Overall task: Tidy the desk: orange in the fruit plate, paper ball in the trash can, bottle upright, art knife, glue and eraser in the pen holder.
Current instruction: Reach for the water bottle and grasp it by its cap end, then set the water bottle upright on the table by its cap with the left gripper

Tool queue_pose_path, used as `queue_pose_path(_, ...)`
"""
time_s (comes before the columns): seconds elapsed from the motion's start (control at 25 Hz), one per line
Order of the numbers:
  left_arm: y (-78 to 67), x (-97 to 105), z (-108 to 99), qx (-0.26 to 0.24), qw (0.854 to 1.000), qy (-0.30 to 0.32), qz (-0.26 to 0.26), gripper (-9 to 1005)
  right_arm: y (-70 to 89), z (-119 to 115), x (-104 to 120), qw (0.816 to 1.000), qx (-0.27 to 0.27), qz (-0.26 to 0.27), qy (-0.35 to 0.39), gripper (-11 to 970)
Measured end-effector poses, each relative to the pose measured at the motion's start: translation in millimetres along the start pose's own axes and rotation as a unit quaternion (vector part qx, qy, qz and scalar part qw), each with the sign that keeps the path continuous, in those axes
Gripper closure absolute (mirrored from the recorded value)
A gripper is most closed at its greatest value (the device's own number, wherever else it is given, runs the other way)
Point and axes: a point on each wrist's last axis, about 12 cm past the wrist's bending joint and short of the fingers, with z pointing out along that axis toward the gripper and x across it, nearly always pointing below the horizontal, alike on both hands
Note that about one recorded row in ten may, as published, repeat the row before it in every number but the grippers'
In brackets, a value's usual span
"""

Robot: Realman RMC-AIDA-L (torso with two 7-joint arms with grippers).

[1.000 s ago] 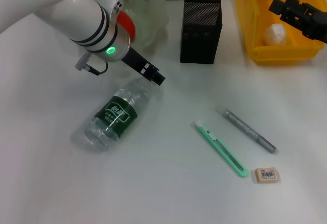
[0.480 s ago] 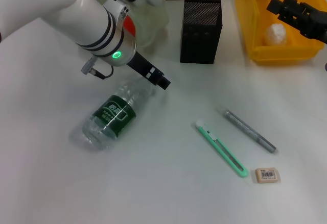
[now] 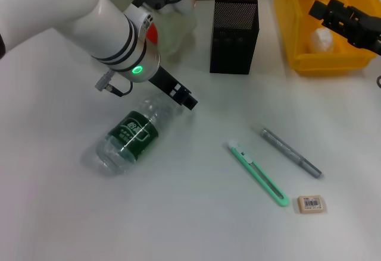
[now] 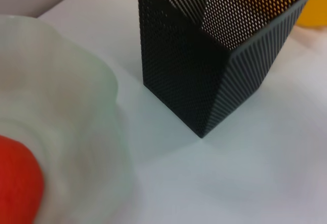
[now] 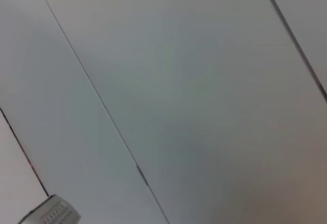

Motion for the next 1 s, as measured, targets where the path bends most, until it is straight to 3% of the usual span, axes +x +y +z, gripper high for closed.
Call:
queue_pose_path(0.52, 0.3, -1.9, 1.1, -0.003, 1.000, -0.016, 0.009, 402, 0.5, 0.4, 1.8, 1.000, -0.001, 0.004, 0.001, 219)
queue_pose_path(0.76, -0.6, -4.2, -0.6, 0.000, 1.000, -0.023, 0.014, 528, 1.6, -1.2, 1.3, 1.000, -0.006, 0.005, -0.005, 219)
queue_pose_path(0.92, 1.3, -1.4, -10.0, 0.016, 0.999, -0.027, 0.001, 531, 2.7, -2.9, 1.9, 1.000, -0.010, 0.007, -0.006, 219)
queue_pose_path(1.0, 3.9, -1.3, -25.1, 0.039, 0.998, -0.048, -0.005, 535, 2.7, -3.4, 2.1, 1.000, -0.010, 0.007, -0.006, 219)
